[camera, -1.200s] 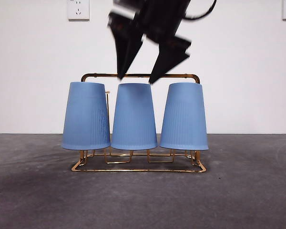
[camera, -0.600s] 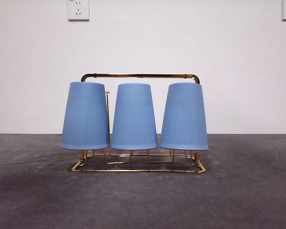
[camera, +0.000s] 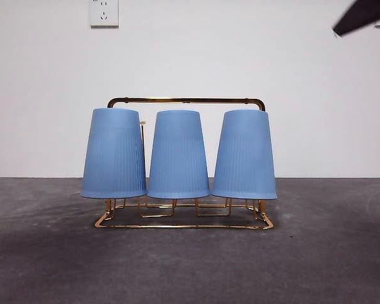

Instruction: Pick the top cup and place it on cupholder, pick up the mid cup and place it on cupholder, last pick the bottom cup and place it on cupholder.

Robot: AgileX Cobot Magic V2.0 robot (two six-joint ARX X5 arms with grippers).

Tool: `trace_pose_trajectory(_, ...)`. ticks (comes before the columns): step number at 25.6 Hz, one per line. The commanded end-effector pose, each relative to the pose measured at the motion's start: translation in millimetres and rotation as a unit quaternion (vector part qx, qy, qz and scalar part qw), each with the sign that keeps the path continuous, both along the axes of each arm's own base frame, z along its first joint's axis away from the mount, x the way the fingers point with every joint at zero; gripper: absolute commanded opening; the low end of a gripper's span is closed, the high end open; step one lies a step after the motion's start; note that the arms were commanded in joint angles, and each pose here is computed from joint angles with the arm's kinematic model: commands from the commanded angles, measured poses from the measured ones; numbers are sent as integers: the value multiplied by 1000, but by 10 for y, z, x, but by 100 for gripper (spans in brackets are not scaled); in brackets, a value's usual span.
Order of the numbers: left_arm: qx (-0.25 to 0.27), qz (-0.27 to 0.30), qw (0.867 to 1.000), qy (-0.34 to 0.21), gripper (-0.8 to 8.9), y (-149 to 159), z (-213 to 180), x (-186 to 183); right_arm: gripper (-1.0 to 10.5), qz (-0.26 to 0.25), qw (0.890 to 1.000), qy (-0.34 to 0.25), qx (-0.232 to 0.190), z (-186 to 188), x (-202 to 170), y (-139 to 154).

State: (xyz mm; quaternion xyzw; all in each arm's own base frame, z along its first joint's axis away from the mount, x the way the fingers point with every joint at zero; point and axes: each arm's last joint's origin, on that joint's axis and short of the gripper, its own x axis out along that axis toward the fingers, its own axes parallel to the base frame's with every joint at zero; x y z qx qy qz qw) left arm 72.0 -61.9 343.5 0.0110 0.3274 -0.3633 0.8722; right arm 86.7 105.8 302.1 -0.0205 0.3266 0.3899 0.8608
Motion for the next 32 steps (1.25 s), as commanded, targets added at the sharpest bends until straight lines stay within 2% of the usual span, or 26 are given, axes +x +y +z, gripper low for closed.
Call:
trace_pose_trajectory(1,-3,-5,1000,-4,432,-10,23,1,401,-6,1000,-2,31,65,-37,-15)
trace_pose_trajectory(5,-3,-4,1000,-2,414,-10,22,1,401,-6,999,-6,37,83,-58,-41)
trace_pose_trajectory(6,-3,-4,1000,-2,331,-10,22,1,388,-6,999,-6,37,83,-58,-41)
trace_pose_trajectory(7,-3,-4,1000,-2,208,-10,23,1,275,-6,999,-6,37,82,-57,-40)
trace_pose_trajectory(8,-3,-4,1000,-2,68,-10,23,1,86,-6,999,-6,37,81,-58,-41)
trace_pose_trajectory(9,-3,-4,1000,-2,8,-10,23,1,18,-6,999,-6,37,82,-57,-41)
trace_pose_trajectory(28,-4,-4,1000,-3,9,-11,25,2,15,-6,999,-7,37,83,-57,-40)
trace_pose_trajectory(31,-6,-8,1000,-16,9,-11,42,3,15,-6,999,-7,37,83,-57,-40)
trace_pose_trajectory(32,6,-15,999,-42,9,6,55,-2,15,-6,999,-7,37,83,-57,-40)
